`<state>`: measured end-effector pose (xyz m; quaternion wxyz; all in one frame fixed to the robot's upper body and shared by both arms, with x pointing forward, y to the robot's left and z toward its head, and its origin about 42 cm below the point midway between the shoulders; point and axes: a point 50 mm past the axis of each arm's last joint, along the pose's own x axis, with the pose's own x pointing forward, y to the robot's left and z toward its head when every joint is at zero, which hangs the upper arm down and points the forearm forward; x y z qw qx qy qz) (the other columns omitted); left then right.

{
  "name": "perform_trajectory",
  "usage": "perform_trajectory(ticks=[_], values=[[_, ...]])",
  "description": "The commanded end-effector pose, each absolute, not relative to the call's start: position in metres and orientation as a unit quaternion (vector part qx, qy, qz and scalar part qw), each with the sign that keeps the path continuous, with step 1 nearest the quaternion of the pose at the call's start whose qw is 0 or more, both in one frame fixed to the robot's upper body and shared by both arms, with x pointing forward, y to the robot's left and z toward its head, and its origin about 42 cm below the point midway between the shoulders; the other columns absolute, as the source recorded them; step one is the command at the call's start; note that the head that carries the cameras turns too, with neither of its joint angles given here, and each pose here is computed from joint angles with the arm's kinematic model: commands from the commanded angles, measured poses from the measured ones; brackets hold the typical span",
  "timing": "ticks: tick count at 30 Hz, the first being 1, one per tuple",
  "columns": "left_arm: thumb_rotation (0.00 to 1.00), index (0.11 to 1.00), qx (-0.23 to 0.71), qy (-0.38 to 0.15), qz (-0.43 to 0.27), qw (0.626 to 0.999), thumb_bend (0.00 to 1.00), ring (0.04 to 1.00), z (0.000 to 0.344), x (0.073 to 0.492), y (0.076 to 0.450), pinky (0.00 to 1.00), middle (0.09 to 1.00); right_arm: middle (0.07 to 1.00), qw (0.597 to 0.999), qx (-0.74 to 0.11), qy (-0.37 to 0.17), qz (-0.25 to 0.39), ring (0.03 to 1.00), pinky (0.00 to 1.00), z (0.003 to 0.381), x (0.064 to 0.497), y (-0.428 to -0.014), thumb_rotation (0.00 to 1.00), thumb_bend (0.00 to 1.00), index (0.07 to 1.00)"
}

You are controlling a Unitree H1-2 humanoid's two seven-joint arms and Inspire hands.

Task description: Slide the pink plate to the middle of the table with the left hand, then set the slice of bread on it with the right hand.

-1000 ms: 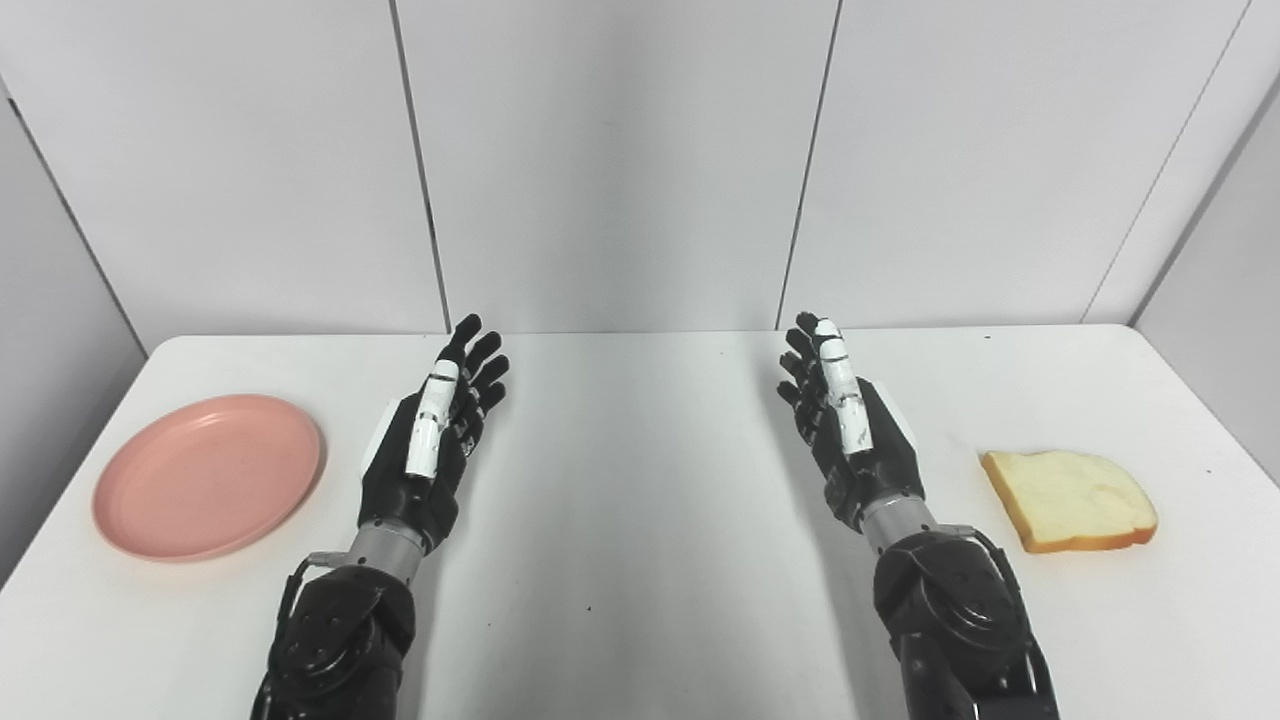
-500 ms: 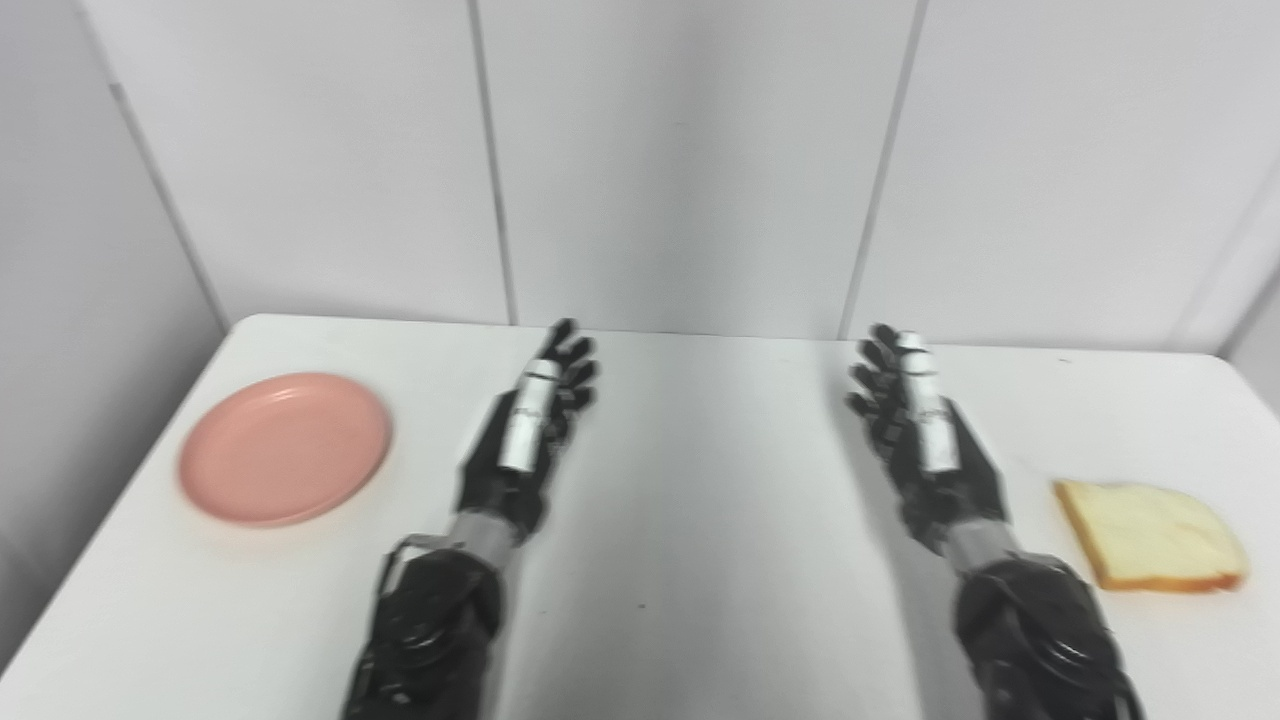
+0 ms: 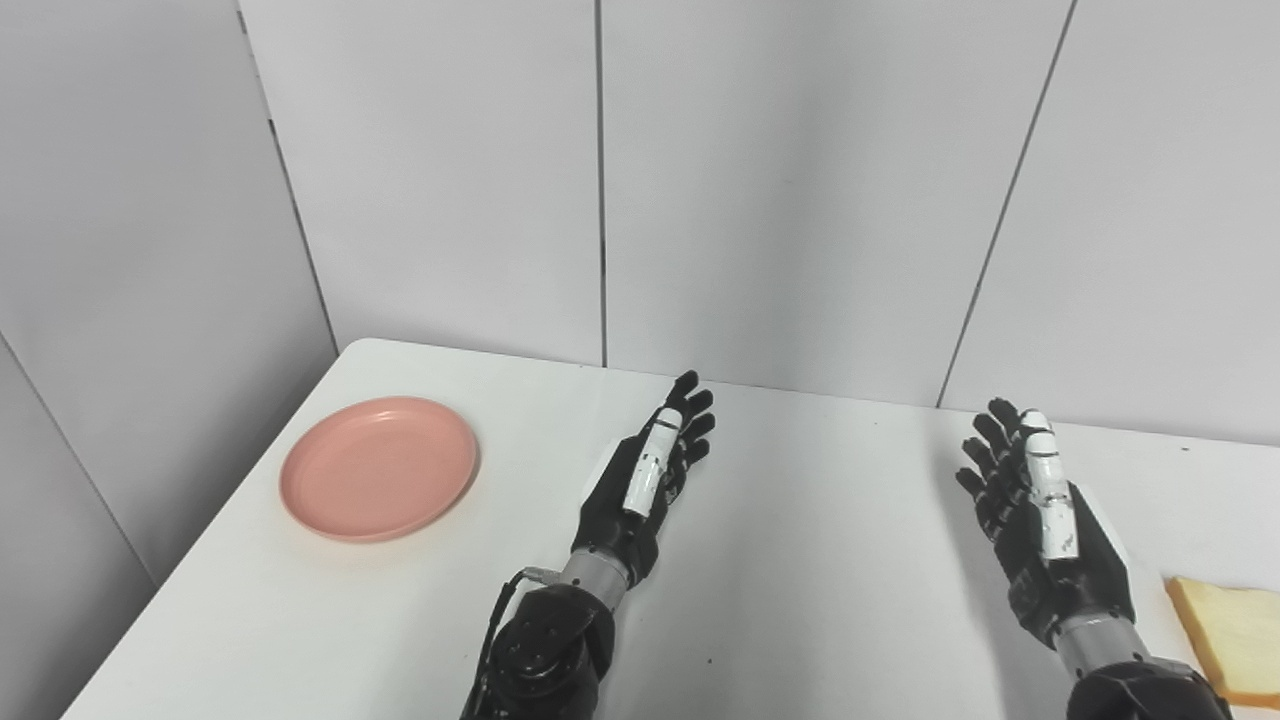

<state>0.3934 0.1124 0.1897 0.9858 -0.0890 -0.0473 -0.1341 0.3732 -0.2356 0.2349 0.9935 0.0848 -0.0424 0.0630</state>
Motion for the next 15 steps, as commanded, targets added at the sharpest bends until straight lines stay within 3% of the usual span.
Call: perform_trajectory(ticks=[1,15], values=[[1.00,0.954,-0.090,-0.098,-0.146,0.980,0.37,0.959,0.2149,0.4018,0.1053,0.97,0.961,1.000,0.990,0.084,-0.079,0.074,1.000,1.00,0.2562,0.3736,-0.2310,1.00,0.12,1.000],[1.00,0.952,-0.097,-0.108,-0.144,0.979,0.37,0.963,0.2229,0.4046,0.1108,0.97,0.963,1.000,0.990,0.085,-0.080,0.074,1.000,1.00,0.2585,0.3722,-0.2305,1.00,0.12,1.000]])
